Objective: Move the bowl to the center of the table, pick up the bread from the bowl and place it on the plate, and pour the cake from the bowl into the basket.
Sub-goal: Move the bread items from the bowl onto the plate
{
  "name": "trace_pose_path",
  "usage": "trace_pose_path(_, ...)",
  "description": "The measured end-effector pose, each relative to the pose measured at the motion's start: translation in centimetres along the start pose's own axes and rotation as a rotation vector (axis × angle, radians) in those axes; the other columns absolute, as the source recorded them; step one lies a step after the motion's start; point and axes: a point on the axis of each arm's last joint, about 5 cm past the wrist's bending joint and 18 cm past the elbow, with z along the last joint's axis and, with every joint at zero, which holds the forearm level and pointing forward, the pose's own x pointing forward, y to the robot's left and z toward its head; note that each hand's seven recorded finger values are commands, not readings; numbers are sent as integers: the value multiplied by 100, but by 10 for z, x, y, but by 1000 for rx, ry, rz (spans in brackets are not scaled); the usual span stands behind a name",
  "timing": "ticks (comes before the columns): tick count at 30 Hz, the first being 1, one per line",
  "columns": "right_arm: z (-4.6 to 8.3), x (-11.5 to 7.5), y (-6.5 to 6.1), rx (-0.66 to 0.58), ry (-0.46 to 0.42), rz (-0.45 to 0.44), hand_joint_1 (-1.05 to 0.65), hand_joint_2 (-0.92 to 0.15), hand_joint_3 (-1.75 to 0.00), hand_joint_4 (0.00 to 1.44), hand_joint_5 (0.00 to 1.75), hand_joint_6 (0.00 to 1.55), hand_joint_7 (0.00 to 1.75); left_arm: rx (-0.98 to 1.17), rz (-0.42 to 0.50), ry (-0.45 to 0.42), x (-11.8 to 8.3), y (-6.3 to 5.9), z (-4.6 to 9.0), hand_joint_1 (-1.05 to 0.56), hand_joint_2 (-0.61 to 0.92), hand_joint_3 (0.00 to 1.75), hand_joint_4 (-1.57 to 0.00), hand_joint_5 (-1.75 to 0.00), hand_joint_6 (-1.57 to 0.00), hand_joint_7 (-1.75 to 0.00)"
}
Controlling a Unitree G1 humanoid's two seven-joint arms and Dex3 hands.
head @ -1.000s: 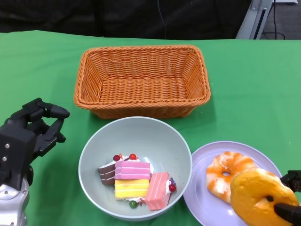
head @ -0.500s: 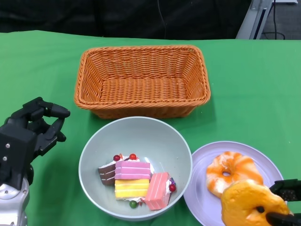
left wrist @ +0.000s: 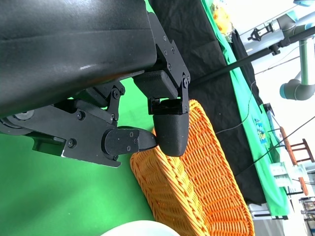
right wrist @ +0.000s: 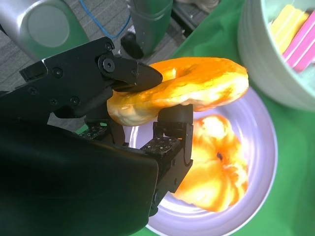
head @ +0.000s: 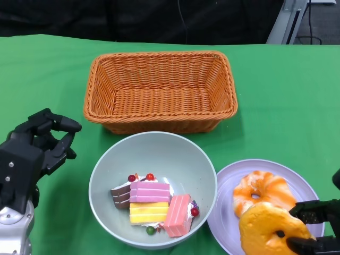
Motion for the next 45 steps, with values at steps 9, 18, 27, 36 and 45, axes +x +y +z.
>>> trace_pose_path(9, 0, 18, 4, -13, 23, -31, -10, -73, -71, 65, 169, 66, 134, 2, -1, -1, -1, 0, 1, -10, 92, 39, -79, -140, -78, -112)
trace_pose_path(18, 1, 32, 4, -71, 36, -36, -11, -70, -69, 64, 167, 67, 132, 4, 2, 2, -4, 1, 1, -10, 92, 39, -79, -141, -77, -113)
trace_pose_path(27, -2, 32, 15, -278, -59, -141, -31, -92, -31, 66, 63, 66, 29, 4, 1, 4, -4, 1, 1, -10, 92, 39, -79, -141, -77, -113)
trace_pose_path(36, -3, 20, 30, -498, -154, -263, -43, -92, -20, 55, 31, 60, 0, 5, -1, 7, -4, 1, 1, -10, 92, 39, -79, -140, -77, -113)
trace_pose_path(45, -2, 16, 35, -584, -160, -310, -50, -92, -21, 48, 14, 48, 0, 8, -6, 7, -4, 0, 1, -9, 92, 39, -78, -139, -76, -113)
